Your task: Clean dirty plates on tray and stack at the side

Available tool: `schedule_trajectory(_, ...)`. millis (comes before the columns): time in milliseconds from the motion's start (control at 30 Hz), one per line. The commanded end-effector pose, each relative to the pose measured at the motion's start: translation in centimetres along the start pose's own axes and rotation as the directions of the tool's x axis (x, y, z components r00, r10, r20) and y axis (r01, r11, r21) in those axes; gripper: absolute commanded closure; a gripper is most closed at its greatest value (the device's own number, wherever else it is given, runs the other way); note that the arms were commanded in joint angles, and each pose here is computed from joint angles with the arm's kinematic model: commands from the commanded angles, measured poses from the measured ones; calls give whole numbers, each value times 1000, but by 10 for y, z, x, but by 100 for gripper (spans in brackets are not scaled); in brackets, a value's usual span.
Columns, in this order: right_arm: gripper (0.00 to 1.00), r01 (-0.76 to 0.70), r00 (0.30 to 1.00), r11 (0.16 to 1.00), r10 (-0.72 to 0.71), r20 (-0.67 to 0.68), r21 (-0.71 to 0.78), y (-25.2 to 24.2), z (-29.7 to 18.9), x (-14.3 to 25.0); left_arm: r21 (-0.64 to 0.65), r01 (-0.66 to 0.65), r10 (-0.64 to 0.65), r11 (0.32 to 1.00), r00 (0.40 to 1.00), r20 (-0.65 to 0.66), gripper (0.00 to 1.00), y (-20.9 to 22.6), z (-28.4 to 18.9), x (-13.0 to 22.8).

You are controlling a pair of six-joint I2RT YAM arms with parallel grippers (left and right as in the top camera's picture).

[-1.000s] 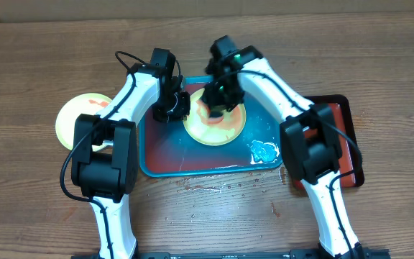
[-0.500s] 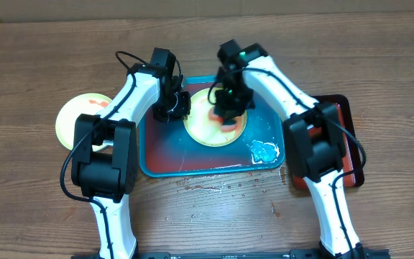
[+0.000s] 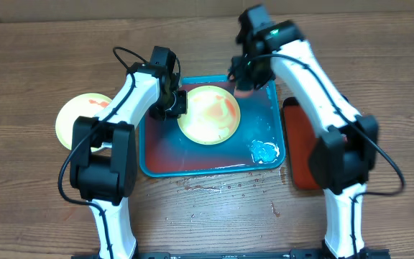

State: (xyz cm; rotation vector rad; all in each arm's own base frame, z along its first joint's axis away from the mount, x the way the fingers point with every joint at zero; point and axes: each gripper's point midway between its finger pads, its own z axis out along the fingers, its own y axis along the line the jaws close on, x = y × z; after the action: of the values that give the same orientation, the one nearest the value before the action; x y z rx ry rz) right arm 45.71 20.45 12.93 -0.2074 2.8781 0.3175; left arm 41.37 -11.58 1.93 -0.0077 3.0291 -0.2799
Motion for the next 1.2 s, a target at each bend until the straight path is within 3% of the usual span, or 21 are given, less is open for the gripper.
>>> schedule_trajectory(0,96,-85,977,996,86,194,-12,-26,-76,-35,-163,-54,82,985,982,173,96,13,-62,-25)
schedule_trajectory(200,96,-210,952,977,211,222,-29,-75,-91,-44,-409,-32,166,912,940,297,96,23,-114,-33)
schedule_trajectory(367,96,-270,933,962,269,237,-29,-105,-97,-47,-642,-7,294,767,893,341,96,17,-152,-31)
schedule_trajectory(400,96,-294,926,955,292,241,-29,-112,-99,-48,-721,7,351,693,870,346,96,10,-164,-30)
schedule_trajectory(533,96,-310,920,950,307,244,-27,-120,-100,-48,-823,62,448,565,814,369,96,-11,-187,-26)
schedule_trajectory(667,96,-311,919,950,308,245,-26,-121,-100,-48,-863,114,507,493,768,392,96,-29,-204,-22)
schedule_trajectory(800,96,-311,919,950,308,245,-27,-121,-100,-48,-882,137,543,451,743,392,96,-39,-214,-19)
schedule_trajectory(1167,96,-311,920,950,308,242,-26,-121,-100,-47,-883,135,550,449,737,392,96,-43,-214,-17)
